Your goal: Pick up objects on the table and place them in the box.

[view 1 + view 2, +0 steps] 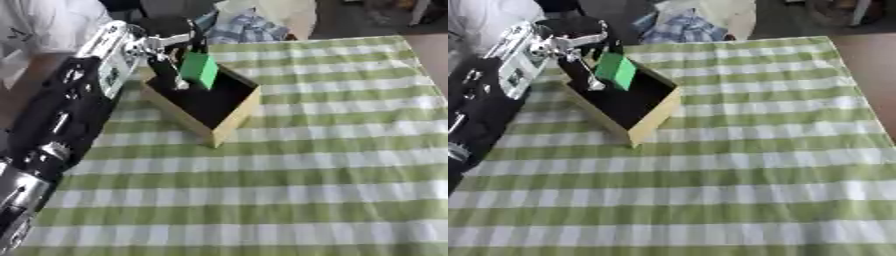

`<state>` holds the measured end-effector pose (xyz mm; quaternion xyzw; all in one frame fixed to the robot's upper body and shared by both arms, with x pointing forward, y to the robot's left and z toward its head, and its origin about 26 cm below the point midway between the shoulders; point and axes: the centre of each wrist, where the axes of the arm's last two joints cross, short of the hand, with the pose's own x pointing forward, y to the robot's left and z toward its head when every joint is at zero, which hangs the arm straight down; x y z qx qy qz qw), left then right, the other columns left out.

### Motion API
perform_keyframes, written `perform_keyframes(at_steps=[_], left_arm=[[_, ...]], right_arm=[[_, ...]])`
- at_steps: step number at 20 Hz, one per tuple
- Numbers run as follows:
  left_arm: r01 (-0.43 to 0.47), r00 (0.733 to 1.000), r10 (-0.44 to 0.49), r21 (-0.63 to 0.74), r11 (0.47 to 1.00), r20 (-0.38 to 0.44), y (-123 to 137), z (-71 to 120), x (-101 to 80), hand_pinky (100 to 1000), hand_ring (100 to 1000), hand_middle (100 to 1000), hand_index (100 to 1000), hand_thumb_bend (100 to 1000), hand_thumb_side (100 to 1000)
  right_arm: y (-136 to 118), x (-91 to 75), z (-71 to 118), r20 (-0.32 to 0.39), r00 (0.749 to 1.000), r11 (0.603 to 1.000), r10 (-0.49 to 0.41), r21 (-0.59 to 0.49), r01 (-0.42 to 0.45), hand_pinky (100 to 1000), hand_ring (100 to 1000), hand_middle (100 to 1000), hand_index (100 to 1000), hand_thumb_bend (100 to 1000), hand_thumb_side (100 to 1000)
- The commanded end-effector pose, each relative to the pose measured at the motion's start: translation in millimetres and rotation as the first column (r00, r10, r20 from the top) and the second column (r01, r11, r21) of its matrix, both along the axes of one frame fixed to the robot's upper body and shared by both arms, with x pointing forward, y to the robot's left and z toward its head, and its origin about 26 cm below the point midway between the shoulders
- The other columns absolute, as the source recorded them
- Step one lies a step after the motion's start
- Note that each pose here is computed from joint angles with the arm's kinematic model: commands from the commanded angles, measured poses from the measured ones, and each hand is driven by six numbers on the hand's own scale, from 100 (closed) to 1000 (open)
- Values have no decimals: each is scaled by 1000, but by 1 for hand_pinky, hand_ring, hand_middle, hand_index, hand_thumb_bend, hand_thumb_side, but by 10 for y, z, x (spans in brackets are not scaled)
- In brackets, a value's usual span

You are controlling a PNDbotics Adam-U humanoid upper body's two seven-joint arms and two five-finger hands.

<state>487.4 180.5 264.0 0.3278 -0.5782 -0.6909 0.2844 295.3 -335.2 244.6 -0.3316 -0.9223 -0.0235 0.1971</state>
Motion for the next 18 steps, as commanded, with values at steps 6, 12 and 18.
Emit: perform_keyframes(at_steps=[6, 12, 18], left_arm=[[-46, 996, 43, 44, 998, 79, -42, 93, 25, 385, 463, 431, 588, 201, 100], [-66, 992, 58, 76, 995, 110, -57, 58, 34, 452, 501, 469, 641, 270, 100], [-64, 990, 50, 102, 993, 133, -69, 52, 33, 673, 712, 680, 819, 449, 129]], right_arm=[[14, -21, 92, 36, 999, 1000, 14, -2, -14, 539, 741, 680, 904, 100, 1000], [8, -23, 76, 35, 999, 1000, 12, 11, -12, 537, 740, 678, 905, 100, 1000], [7, -24, 66, 35, 999, 1000, 13, 18, -13, 535, 740, 677, 906, 100, 1000]])
